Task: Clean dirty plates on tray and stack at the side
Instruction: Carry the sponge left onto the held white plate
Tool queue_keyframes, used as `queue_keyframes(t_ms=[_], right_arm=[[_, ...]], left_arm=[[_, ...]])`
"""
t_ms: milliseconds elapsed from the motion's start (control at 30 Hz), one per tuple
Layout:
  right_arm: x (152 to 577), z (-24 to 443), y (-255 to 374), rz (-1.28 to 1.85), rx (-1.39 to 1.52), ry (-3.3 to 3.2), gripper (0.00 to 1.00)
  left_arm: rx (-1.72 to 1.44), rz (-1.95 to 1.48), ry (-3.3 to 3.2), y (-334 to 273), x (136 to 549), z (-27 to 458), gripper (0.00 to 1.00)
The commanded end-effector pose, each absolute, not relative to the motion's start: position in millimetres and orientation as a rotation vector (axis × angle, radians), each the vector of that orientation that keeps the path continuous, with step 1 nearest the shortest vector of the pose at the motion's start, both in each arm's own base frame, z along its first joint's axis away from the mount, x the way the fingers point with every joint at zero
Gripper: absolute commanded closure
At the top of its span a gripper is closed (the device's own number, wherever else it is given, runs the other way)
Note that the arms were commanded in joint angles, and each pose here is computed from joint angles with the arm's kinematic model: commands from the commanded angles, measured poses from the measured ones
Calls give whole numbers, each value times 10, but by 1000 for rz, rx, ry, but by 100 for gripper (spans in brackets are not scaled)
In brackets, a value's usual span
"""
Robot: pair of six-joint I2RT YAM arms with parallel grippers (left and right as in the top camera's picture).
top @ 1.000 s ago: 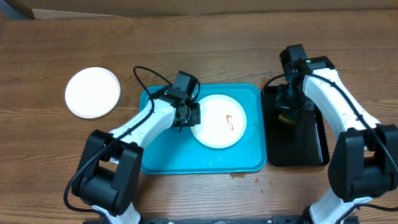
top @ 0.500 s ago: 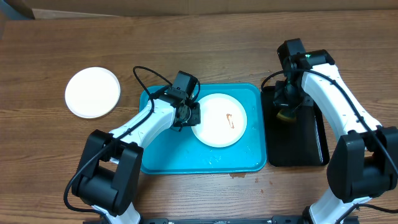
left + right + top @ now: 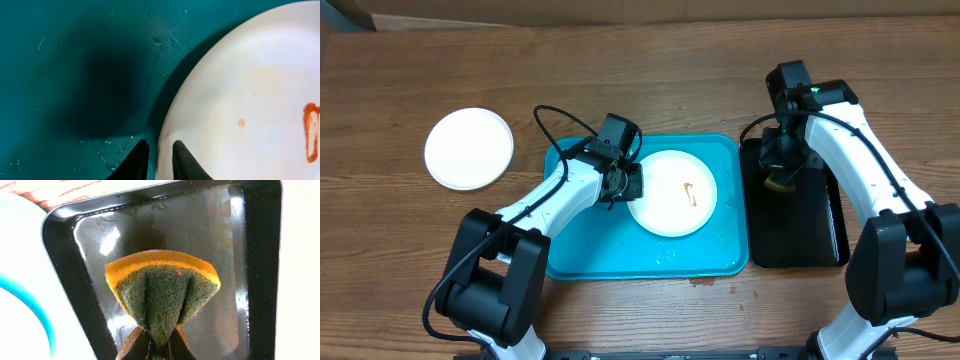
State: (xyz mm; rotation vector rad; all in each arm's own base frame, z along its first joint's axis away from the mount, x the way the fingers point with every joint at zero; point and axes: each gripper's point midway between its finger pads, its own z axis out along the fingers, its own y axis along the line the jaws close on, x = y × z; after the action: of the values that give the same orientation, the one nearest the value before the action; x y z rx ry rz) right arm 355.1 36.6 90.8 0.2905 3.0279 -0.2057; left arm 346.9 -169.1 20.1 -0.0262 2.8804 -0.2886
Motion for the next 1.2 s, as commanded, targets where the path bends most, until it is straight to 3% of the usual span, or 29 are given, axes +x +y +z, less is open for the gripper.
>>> queue_keyframes(t_ms=[0,233,667,1167], right_arm=[[3614,1016,383,-195,292,2985,96],[3690,1070,543,-174,208,2955,96],[3565,1069,1627,-88,-189,2872,96],[3501,544,1749,-57,-222,2871,96]], left_arm=[[-39,-293,2860,-1692,3495,261,81],[-43,-294,2859,-1693,3498,262,82],[-42,-293,2861,-1692,3494,261,87],[-42,-293,2861,-1691,3495,261,85]])
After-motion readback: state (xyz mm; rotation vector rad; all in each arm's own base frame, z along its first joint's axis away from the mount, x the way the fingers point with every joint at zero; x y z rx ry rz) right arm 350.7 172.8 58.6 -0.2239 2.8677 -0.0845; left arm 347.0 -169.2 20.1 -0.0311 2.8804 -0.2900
